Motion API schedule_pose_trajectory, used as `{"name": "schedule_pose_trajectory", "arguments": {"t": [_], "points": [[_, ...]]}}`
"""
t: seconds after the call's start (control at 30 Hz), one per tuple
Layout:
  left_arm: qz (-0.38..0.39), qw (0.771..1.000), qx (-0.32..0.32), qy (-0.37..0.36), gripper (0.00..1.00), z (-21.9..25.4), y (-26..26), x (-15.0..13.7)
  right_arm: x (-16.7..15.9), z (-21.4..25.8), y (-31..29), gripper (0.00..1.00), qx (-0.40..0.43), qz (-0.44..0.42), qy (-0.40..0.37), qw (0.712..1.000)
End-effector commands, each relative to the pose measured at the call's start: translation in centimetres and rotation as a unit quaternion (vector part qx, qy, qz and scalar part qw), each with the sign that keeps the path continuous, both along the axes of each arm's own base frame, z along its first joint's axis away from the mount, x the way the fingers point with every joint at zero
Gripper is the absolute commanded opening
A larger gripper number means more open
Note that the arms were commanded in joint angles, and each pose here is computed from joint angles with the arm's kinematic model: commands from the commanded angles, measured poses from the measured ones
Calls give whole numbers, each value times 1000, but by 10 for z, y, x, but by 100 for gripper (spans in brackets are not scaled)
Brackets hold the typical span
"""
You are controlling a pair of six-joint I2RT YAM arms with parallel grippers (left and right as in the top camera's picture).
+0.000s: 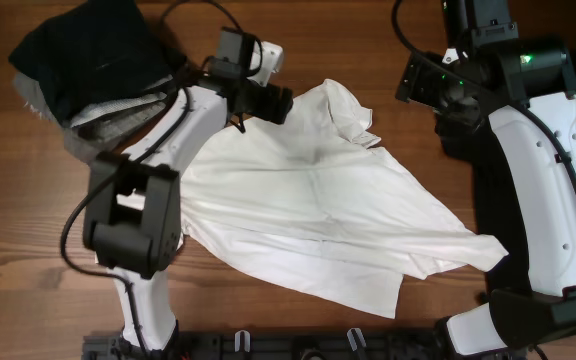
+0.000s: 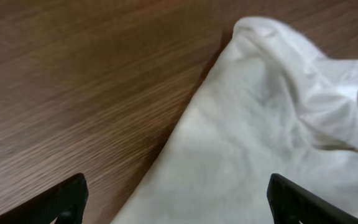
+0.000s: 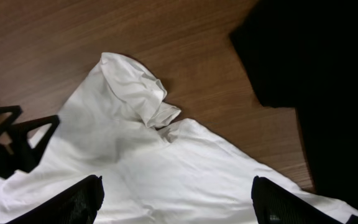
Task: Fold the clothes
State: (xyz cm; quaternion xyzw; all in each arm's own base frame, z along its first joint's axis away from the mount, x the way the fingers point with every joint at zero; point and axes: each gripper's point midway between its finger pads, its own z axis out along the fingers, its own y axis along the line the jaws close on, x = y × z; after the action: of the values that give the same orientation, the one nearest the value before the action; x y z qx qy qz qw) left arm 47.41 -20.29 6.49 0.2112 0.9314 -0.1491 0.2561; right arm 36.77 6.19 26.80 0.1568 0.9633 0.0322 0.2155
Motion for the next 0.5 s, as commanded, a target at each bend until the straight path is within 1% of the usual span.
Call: {"name": "schedule_pose_trajectory", "arguments": {"t": [0.0, 0.03, 0.07, 0.1, 0.17, 0.23, 0.3, 0.37, 0.43, 0.47], "points": [[-19, 999, 12, 26, 88, -38, -3, -4, 1, 2, -3, 81, -2, -8, -4, 1000], [-19, 998, 19, 48, 78, -59, -1, -8, 1, 2, -3, 82, -2, -9, -4, 1000], [-19, 998, 21, 53, 70, -62, 0, -10, 1, 2, -3, 82, -2, -9, -4, 1000], [-19, 998, 22, 55, 66, -62, 0, -11, 1, 2, -3, 82, -2, -9, -4, 1000], [-17, 998, 26, 61, 31, -63, 3, -13, 0, -2, -3, 83, -3, -9, 2, 1000], [1, 996, 58, 71, 4, -69, 18, -16, -1, -9, -3, 84, -5, -10, 13, 1000], [26, 994, 83, 70, 4, -66, 39, -12, -2, -19, -3, 84, -5, -17, 27, 999], [59, 994, 77, 50, 4, -40, 55, 4, -3, -27, -5, 84, -4, -26, 38, 999], [145, 987, 64, -5, 4, 13, 86, 37, 0, -37, -9, 86, -4, -41, 53, 998], [186, 980, 56, -35, 4, 42, 105, 52, 2, -43, -13, 86, -6, -47, 62, 997]]}}
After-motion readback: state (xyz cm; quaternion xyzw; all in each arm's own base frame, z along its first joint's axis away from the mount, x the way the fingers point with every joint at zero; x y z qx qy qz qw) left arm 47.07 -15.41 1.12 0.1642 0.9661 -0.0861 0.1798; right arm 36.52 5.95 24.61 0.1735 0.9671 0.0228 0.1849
